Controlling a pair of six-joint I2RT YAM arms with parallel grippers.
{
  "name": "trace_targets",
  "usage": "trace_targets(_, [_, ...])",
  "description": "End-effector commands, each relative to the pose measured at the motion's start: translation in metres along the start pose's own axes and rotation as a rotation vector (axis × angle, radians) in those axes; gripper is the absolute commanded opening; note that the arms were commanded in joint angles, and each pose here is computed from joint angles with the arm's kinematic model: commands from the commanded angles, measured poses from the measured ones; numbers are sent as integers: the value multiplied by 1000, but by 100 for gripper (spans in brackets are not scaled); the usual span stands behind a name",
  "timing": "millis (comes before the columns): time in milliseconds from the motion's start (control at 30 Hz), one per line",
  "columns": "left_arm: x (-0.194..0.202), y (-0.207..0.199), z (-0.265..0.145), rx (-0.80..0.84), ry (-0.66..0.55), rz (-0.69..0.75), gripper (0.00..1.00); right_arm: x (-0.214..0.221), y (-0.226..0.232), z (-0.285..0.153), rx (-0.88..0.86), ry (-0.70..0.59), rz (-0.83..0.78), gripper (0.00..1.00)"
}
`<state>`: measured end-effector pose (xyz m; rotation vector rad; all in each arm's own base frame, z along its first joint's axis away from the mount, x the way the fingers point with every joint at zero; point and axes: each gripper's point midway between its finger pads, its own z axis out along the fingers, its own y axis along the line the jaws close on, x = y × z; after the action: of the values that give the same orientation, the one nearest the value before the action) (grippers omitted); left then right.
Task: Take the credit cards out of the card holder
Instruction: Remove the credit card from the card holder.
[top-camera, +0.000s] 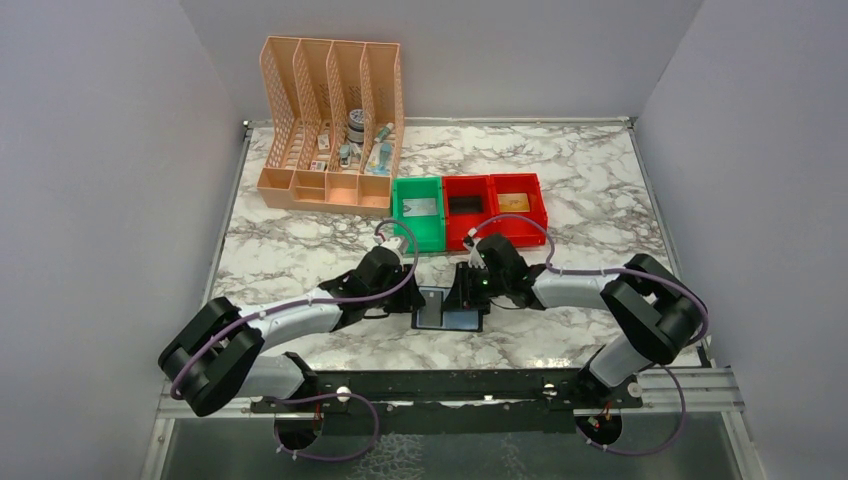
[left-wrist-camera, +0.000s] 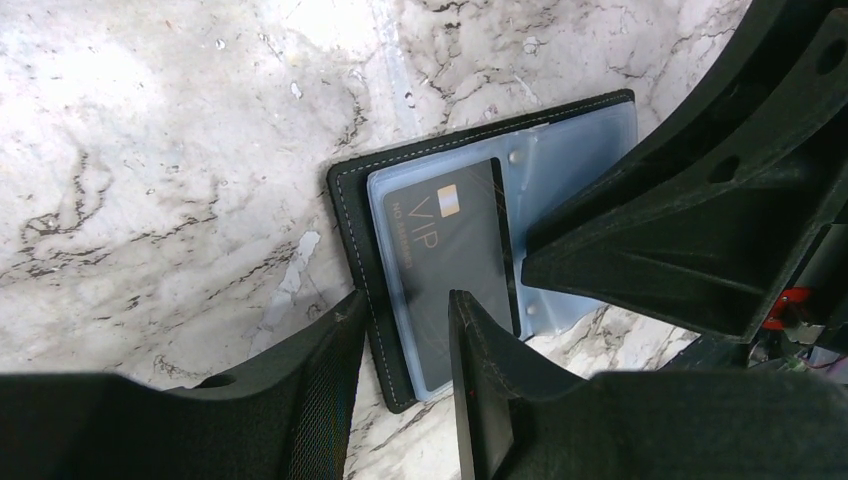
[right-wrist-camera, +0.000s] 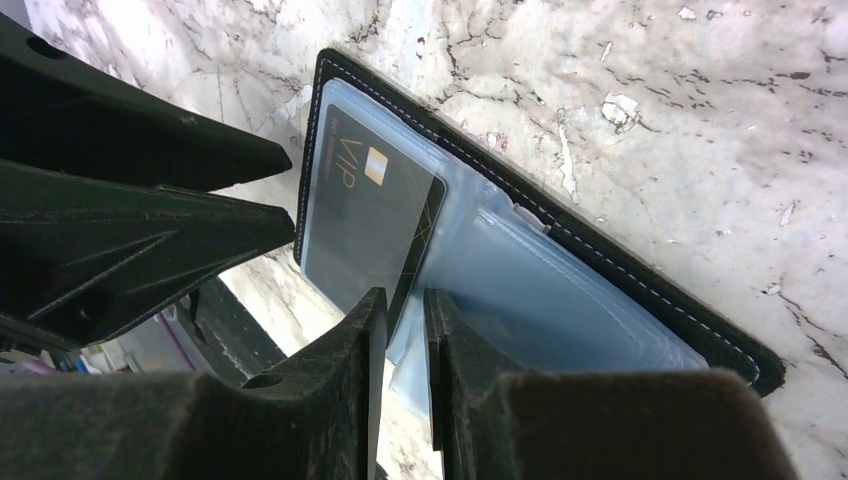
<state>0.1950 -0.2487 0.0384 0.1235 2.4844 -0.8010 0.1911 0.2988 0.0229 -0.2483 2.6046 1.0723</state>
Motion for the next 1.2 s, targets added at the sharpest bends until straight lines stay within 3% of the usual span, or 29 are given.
trace_targets(0, [5,-4,1,32,11,5,39,4,-36,4,163,-24,4,22])
trace_targets(200, [10,-10,2,62,41,28,38,9,-36,5,143,-9,2,22])
trace_targets(333, [14,-11,5,59,53,36,33,9,-31,7,116,-8,19,22])
trace_targets(867, [20,-19,4,87,44,16,1,-1,-8,5,25,-57,98,22])
trace_targets(1167, [22,-26,3,135,26,-30,0,-1,19,-3,-112,-46,79,17])
